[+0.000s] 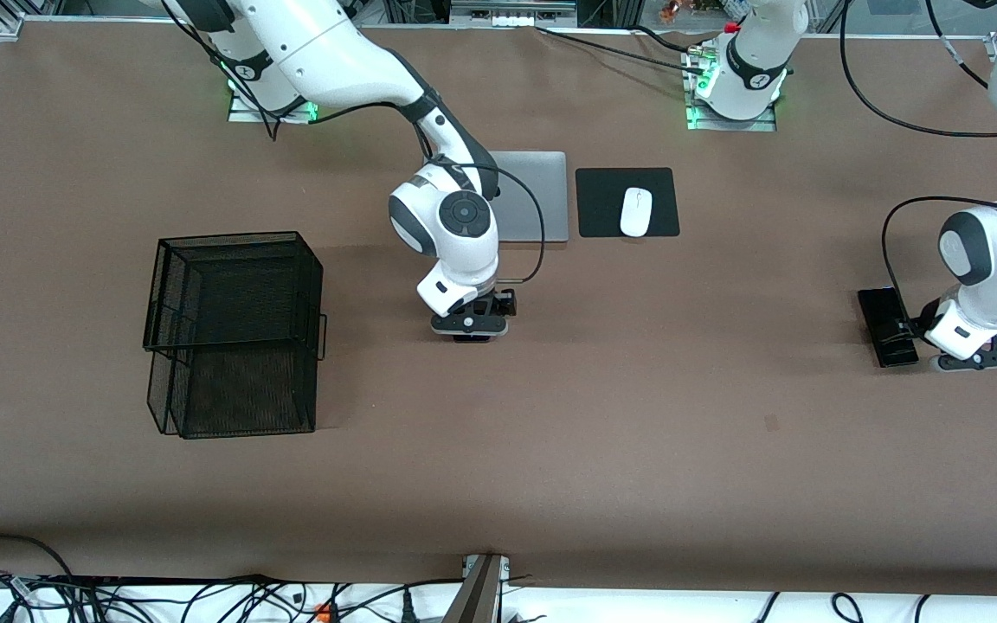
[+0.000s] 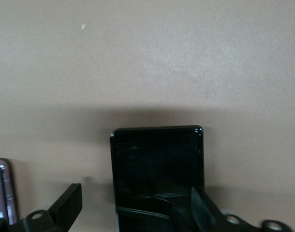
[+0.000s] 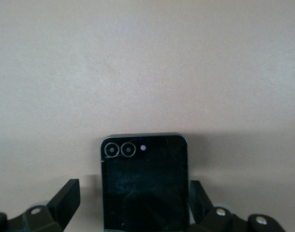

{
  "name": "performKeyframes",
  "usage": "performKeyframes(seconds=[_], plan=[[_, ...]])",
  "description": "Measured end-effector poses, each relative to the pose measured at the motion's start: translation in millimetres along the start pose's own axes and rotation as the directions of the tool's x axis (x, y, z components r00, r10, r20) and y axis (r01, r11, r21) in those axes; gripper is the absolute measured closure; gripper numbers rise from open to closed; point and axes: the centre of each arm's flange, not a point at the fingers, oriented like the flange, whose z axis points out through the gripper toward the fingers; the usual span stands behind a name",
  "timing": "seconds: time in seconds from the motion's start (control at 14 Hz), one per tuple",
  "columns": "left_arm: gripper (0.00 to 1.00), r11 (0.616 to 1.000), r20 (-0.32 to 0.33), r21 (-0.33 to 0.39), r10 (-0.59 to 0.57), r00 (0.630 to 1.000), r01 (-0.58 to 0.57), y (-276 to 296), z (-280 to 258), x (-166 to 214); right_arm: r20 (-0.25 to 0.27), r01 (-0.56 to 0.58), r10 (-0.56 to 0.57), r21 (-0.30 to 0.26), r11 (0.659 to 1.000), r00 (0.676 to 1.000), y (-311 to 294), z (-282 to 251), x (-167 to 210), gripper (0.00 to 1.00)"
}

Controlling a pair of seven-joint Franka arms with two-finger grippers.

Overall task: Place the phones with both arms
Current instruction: 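Grasp the flip phone with the right gripper while the left gripper reaches the smartphone, then carry the flip phone to the organizer while the left gripper lifts the smartphone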

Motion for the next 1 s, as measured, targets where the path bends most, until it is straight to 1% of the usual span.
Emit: performKeyframes(seconds=[0.36, 0.71, 1.0], plan=[[0.0, 1.0, 0.0, -0.006, 0.004, 1.0, -0.004, 2.6, 0.6, 0.2, -0.001, 0.005, -0.005, -0.004, 1.0, 1.0, 0.7, 5.8, -1.0, 0.0], [0.0, 0.999, -0.006, -0.046, 0.004, 1.0, -0.005, 1.9, 2.6, -2.2, -0.003, 0.004, -0.004, -0.004, 1.0, 1.0, 1.4, 5.3, 0.5, 0.0], [0.0, 0.998, -0.005, -0.056, 0.005, 1.0, -0.005, 1.0, 5.2, -3.2, -0.001, 0.0, 0.0, -0.014, 1.0, 1.0, 5.4, 11.2, 1.8, 0.0]])
